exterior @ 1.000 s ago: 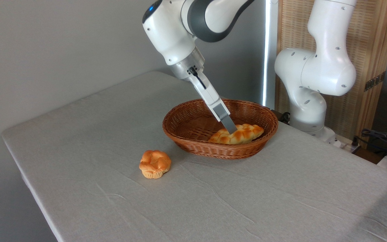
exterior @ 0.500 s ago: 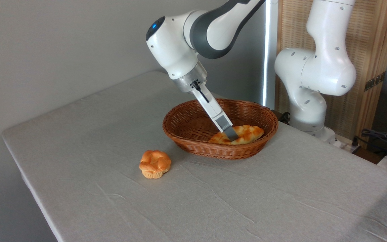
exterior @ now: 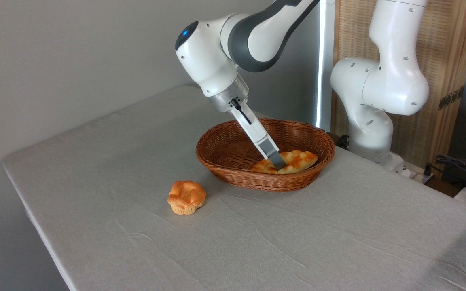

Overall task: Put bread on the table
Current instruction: 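Close the gripper on the braided bread loaf, then lift the braided loaf up out of the basket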

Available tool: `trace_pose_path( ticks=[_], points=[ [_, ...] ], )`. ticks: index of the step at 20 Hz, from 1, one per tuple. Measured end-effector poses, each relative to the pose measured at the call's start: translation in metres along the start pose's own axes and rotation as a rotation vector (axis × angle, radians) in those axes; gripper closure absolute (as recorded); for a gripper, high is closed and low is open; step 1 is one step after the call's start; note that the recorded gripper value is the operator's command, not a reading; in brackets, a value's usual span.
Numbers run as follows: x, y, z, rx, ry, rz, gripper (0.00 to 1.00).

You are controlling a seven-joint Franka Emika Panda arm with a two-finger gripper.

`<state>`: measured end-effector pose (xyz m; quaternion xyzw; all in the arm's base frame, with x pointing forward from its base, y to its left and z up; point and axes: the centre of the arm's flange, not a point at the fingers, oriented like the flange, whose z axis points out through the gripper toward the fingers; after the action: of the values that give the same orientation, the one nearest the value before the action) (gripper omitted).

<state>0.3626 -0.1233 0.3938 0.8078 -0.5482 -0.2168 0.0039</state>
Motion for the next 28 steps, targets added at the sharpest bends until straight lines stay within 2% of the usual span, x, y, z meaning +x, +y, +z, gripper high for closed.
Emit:
trace_pose_path(
  ticks=[12,17,20,24,28],
  points=[
    [0.002,-0.004,-0.033,0.054,0.045,-0.001,1.0],
    [0.004,-0.003,-0.041,0.05,0.068,-0.003,1.0],
    [0.005,-0.001,-0.064,0.055,0.106,-0.004,1.0],
    [0.002,0.0,-0.12,0.092,0.21,-0.011,1.0],
    [-0.011,-0.014,-0.149,0.11,0.267,-0.037,1.0]
  ],
)
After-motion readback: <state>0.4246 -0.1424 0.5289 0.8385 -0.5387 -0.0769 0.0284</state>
